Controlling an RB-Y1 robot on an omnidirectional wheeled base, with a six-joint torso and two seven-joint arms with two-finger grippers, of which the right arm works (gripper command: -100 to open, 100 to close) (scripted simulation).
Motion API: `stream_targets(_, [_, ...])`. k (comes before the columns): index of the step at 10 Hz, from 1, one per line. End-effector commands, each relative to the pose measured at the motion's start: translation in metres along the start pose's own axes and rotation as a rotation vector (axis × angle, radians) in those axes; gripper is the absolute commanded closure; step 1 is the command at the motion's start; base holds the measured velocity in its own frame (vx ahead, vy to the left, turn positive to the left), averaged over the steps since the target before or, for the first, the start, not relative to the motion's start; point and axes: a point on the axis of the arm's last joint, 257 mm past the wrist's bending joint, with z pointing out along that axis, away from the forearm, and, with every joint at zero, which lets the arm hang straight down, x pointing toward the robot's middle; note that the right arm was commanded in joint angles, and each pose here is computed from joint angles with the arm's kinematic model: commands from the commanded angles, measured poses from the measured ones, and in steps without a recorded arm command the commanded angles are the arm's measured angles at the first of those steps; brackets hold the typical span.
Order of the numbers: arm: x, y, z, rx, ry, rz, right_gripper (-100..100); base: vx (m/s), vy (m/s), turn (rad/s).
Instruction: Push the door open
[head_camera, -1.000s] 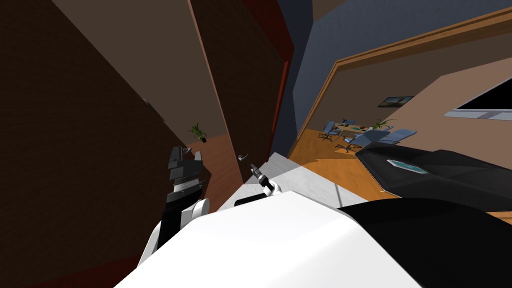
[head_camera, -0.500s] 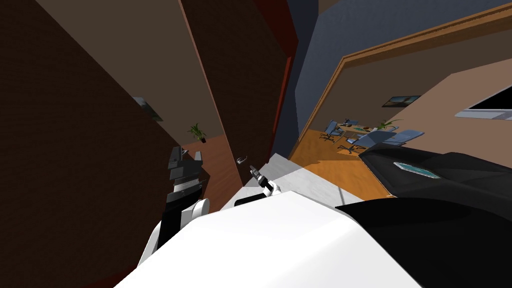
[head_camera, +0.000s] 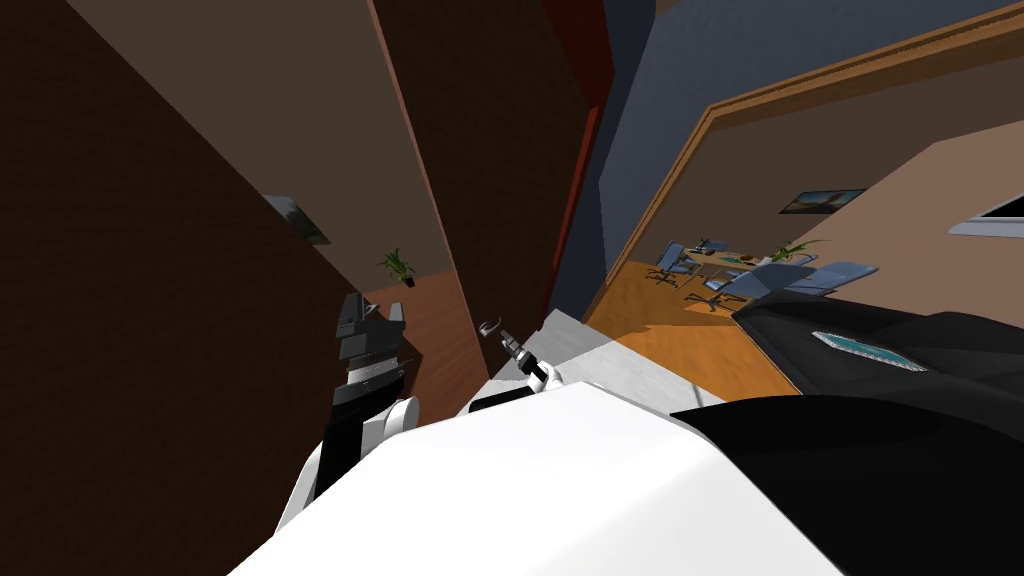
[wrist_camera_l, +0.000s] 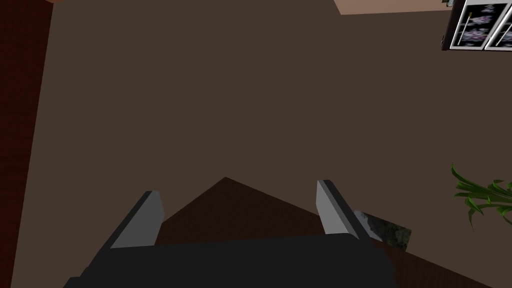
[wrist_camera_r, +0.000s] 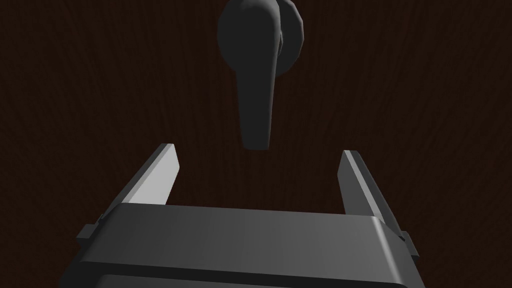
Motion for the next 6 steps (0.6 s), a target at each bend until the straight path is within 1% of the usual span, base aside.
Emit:
stream_targets(1, [-0.0007,-0.0004,0.0003,0.001,-0.004,-0.001,-100,0.165,0.131,0.022])
stream_targets(4, [0.0053,0.0014,0.0049,-0.005,-0.012,0.013,-100,0.179,0.100,0.032])
stream_targets(5, [0.0035,0.0010,0.0039,-0.003,-0.010,0.009,-100,0.091,0.046,0.003])
stream_targets(6, [0.0035,0.0010,0.0039,-0.003,-0.010,0.009,100,-0.013,-0.006,-0.005])
